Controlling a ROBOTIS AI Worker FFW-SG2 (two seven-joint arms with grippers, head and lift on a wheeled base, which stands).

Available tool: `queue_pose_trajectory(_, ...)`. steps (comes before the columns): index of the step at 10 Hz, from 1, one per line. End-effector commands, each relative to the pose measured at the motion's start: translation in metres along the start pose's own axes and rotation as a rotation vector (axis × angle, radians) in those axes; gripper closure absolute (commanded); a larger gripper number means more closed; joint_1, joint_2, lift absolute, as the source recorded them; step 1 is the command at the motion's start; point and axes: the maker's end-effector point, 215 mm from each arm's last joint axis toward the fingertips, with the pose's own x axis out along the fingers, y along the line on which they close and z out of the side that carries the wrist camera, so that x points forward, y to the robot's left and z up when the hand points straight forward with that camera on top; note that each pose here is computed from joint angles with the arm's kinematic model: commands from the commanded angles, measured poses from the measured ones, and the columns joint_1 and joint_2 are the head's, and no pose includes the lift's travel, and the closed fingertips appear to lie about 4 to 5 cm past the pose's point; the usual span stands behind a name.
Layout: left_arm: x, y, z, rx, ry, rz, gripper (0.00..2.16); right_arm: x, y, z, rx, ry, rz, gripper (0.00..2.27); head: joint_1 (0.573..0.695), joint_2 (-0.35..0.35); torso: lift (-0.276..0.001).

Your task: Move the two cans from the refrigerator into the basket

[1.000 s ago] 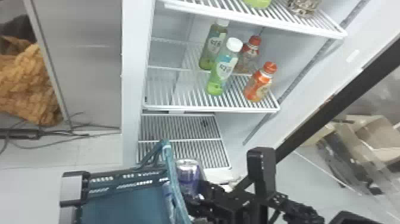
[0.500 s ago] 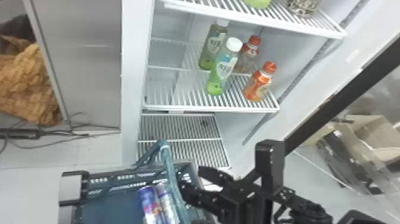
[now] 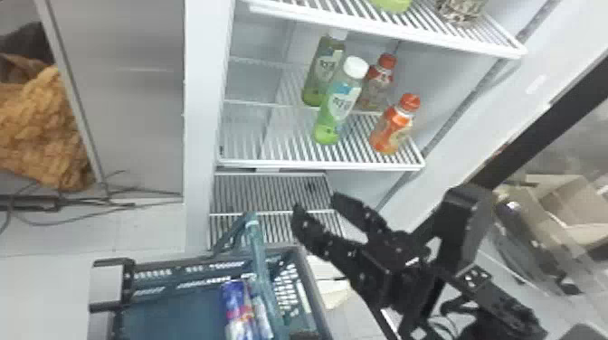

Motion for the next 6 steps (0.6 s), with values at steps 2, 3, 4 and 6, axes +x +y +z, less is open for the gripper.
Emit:
queue_pose_trajectory(2,-0.002,0.005,0.0,-0.002,0.0,0.013,1.21,-0.002,-0.007,0.054,0.008,-0.241,-0.023,0.5,0.695,-0.35,-0.276)
queue_pose_trajectory(3,-0.002,0.006,0.0,-0.002,-0.003,0.016,1.21,-0.003,-0.013,0.063,0.017,-0.3,-0.041,0.5,0.695,-0.35,-0.276)
queue_pose_trajectory(4,-0.003,0.007,0.0,-0.001,-0.001,0.019,1.21,-0.004,-0.02,0.066,0.029,-0.344,-0.061,0.5,0.695,-0.35,-0.276)
queue_pose_trajectory(6,-0.003,0.008,-0.001,0.0,0.001,0.021,1.21,-0.007,-0.034,0.065,0.034,-0.401,-0.116,0.5,0.695,-0.35,-0.276)
